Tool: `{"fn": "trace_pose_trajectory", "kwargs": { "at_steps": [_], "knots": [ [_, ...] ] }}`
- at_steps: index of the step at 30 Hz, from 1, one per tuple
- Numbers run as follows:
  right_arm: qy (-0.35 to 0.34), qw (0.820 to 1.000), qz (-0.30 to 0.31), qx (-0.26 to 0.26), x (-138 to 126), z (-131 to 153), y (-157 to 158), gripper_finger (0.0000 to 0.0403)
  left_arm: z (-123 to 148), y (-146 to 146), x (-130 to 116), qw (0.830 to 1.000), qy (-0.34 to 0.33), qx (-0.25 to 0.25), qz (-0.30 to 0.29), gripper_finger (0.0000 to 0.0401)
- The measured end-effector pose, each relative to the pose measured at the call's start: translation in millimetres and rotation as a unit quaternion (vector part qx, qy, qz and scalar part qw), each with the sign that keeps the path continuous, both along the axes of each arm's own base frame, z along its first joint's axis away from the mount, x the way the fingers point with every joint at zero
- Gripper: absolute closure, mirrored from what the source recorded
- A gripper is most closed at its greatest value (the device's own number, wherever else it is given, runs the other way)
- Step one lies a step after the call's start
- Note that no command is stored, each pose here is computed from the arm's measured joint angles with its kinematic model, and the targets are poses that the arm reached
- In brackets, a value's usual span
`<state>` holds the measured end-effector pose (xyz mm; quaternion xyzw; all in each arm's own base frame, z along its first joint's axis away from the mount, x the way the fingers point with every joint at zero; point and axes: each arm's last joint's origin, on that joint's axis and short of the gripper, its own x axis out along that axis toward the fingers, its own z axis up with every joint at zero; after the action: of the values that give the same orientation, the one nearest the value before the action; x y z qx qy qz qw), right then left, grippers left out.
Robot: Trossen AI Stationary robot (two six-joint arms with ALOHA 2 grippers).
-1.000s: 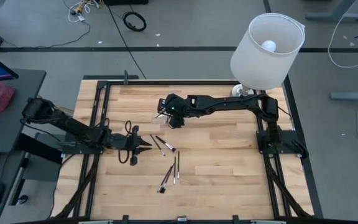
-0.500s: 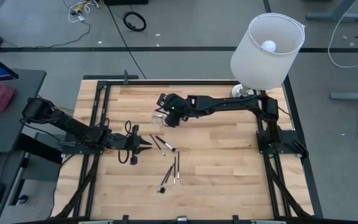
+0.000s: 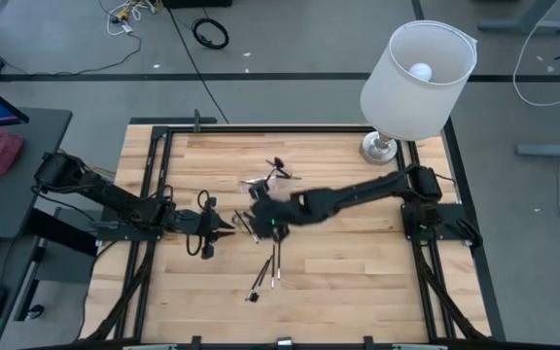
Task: Put items in baskets/containers
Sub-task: Put the black eyeshadow brush into the transparent organizer
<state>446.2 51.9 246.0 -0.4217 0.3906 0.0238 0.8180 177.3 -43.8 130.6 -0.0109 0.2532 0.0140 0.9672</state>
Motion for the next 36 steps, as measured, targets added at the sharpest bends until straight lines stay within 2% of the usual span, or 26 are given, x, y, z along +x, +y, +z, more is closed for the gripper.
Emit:
{"fn": "trace_pose_trajectory", "kwargs": {
  "at_steps": [6,9,11,15,18,21,22,25,27,28,33,36],
  "knots": [
    [0.022,0.996,-0.079,-0.045,-19,-6,39,0.0316,0,-1,0,1.000,0.001,0.004,-0.018,0.0330],
    [0.051,0.994,-0.089,-0.033,-31,-12,56,0.0304,0,-1,0,1.000,0.001,0.004,-0.018,0.0330],
    [0.061,0.994,-0.095,-0.002,-37,-14,66,0.0293,0,-1,0,1.000,0.000,0.004,-0.018,0.0330],
    [0.045,0.982,-0.141,0.114,-41,-15,79,0.0270,1,0,0,1.000,-0.004,0.006,-0.007,0.0330],
    [0.009,0.956,-0.214,0.200,-42,-15,88,0.0259,1,0,0,1.000,-0.005,0.006,-0.004,0.0330],
    [-0.015,0.929,-0.263,0.261,-46,-19,98,0.0257,1,0,1,1.000,-0.005,0.006,-0.004,0.0330],
    [-0.028,0.914,-0.286,0.286,-47,-23,101,0.0258,1,0,0,1.000,-0.005,0.006,-0.004,0.0330],
    [-0.073,0.852,-0.357,0.374,-49,-38,107,0.0262,1,0,1,1.000,-0.007,-0.014,0.007,0.0330],
    [-0.096,0.826,-0.376,0.408,-51,-49,110,0.0265,1,0,1,0.999,-0.006,-0.029,0.015,0.0330],
    [-0.103,0.820,-0.378,0.417,-53,-58,110,0.0266,1,0,1,0.999,-0.006,-0.036,0.019,0.0330],
    [-0.150,0.814,-0.363,0.428,-68,-94,116,0.0268,1,0,1,0.999,-0.007,-0.037,0.020,0.0330],
    [-0.173,0.802,-0.389,0.419,-76,-107,112,0.0268,1,0,1,0.999,-0.007,-0.037,0.020,0.0330]
  ]
}}
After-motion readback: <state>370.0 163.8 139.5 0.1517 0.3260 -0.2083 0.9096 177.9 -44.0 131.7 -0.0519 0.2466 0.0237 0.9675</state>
